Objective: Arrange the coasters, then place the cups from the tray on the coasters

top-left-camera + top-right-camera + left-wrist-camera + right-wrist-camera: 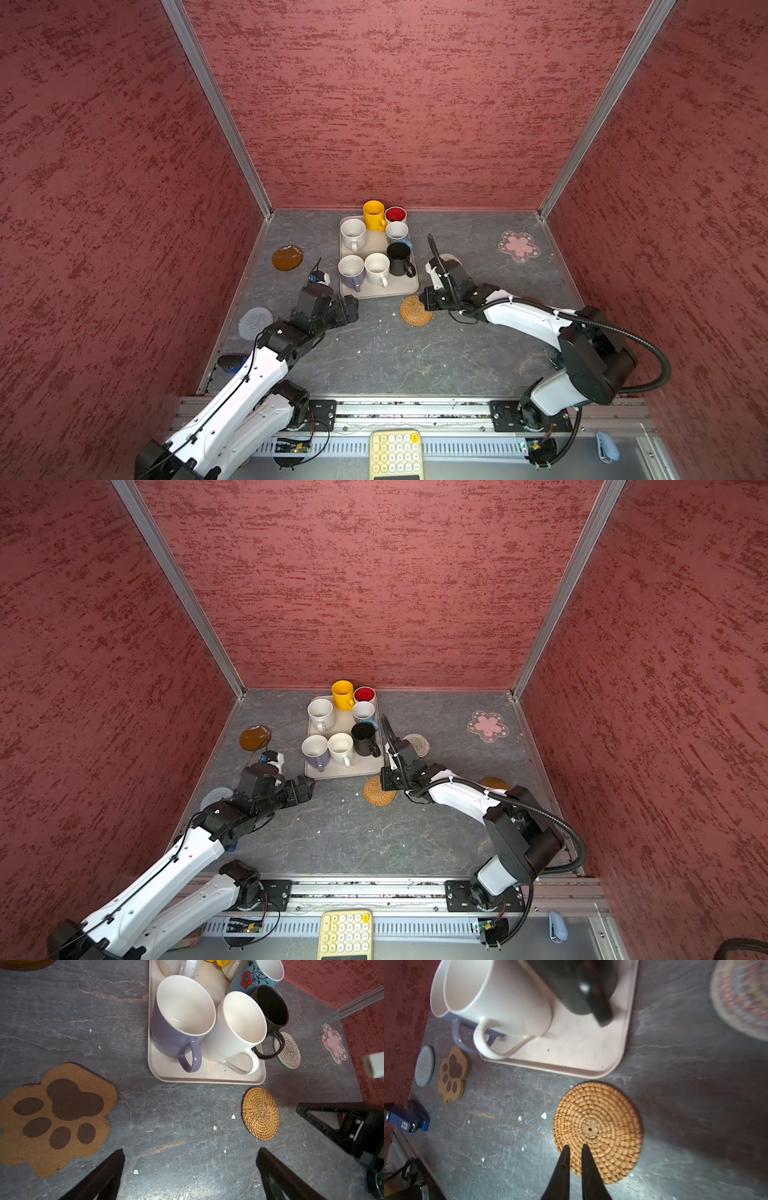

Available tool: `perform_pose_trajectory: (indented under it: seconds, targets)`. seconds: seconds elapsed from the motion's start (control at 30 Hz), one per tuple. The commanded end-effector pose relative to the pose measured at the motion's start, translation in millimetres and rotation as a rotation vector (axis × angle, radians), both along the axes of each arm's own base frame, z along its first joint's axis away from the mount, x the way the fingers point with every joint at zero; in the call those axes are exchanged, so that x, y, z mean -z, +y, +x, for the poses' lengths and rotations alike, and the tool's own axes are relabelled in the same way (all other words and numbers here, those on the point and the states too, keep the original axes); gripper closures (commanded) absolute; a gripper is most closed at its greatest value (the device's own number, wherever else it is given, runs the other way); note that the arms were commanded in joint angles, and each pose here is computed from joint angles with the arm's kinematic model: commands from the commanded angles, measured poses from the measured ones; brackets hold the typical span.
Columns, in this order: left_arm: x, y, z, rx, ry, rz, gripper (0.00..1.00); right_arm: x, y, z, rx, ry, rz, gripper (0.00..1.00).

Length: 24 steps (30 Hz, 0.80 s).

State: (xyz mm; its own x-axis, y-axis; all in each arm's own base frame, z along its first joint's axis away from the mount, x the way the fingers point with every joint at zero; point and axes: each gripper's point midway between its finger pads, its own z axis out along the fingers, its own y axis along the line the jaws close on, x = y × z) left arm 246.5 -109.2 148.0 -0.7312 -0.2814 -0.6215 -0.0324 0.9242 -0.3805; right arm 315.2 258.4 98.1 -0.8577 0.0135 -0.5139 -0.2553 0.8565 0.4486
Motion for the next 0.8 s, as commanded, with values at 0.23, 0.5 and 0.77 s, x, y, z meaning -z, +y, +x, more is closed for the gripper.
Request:
perform_pose_trajectory:
  seconds: [0.23,0.5,0.77]
  targets:
    - [-37,-45,38,0.11,-0.078,-0.01,0.0,-33,-64,62,0.179,-0.065,0.039,0.9]
    - [-36,-68,70,0.142,-0.065,-0.015,0.01,-23,-83,103,0.243,-0.058,0.036,0.9]
    - [-29,-86,98,0.178,-0.02,-0.028,0.01,5,-86,136,0.27,-0.022,0.031,0.9]
